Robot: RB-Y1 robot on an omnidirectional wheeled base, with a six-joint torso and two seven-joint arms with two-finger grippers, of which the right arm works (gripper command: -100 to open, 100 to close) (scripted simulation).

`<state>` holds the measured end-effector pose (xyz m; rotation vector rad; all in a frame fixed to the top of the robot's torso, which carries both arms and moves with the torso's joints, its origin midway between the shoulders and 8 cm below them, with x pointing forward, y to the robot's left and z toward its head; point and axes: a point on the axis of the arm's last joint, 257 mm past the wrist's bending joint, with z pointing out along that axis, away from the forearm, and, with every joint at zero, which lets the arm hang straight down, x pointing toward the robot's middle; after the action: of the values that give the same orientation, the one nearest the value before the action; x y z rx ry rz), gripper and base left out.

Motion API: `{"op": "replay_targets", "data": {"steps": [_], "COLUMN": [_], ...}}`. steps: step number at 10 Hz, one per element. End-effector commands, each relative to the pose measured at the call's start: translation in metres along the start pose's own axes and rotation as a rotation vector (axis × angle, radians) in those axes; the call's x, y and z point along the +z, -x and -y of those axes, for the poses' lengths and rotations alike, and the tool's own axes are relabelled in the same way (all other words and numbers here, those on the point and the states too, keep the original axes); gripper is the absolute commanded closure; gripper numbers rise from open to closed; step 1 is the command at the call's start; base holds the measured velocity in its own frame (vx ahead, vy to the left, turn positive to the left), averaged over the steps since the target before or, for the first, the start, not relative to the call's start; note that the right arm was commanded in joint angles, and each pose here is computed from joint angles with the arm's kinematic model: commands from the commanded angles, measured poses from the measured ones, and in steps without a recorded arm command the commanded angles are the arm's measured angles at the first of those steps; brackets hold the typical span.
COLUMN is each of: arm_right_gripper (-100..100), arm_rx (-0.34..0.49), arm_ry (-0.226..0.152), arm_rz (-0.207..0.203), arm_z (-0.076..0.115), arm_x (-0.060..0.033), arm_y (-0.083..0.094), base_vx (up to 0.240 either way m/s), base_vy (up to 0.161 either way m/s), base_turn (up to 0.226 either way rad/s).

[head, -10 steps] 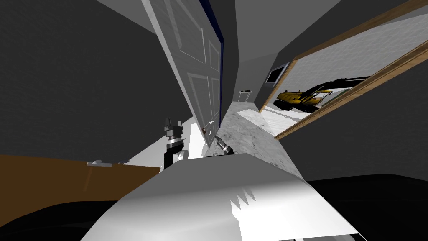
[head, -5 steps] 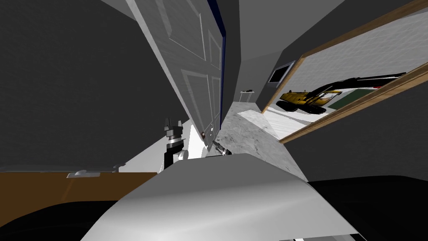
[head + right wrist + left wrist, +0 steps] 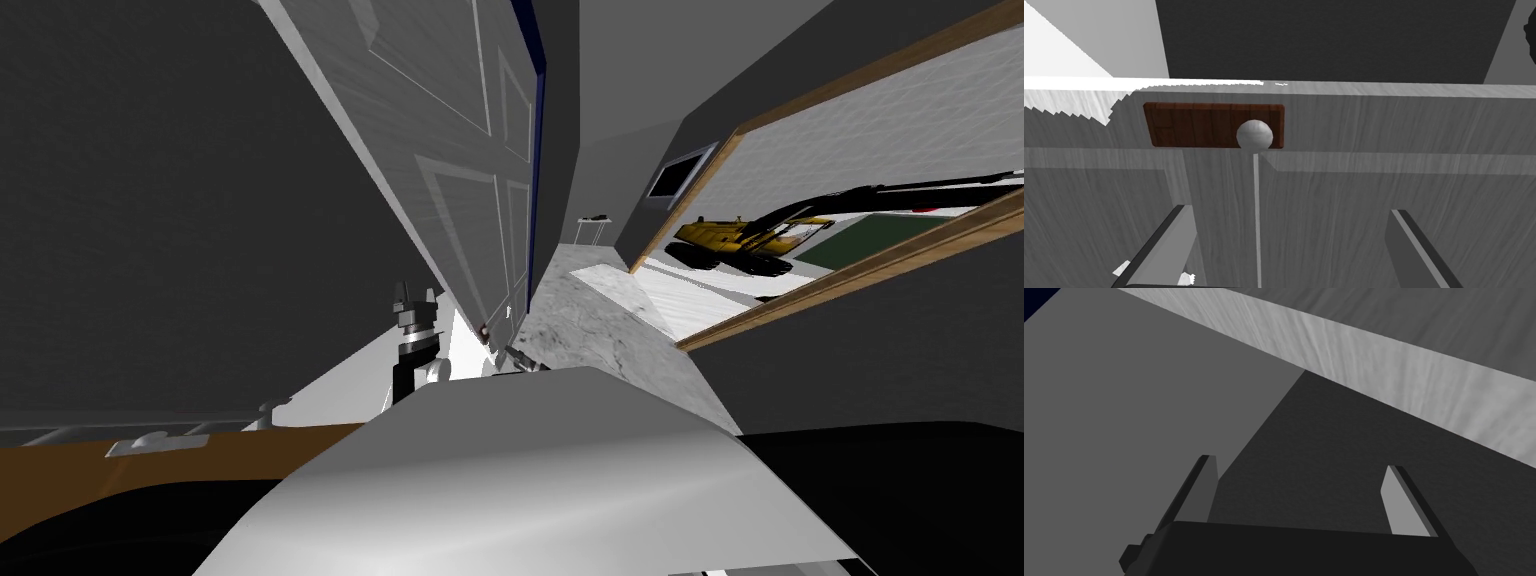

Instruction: Push the door open

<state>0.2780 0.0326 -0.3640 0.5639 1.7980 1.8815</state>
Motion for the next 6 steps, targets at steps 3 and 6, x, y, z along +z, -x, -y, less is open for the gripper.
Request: {"op": "replay_targets", "data": {"steps": [3, 6], "arm_right_gripper": [-100, -100], "arm_rx": [0.025, 0.028], "arm_ry": [-0.042, -0.049], "arm_rz": [-0.071, -0.082], "arm_z": [0.021, 0.024], "arm_x": [-0.0088, -0.0104], "arm_y": [-0.024, -0.027], "base_vx": [0.163, 0.04], "base_vy": [-0.022, 0.036], "base_turn": [0.073, 0.041]}}
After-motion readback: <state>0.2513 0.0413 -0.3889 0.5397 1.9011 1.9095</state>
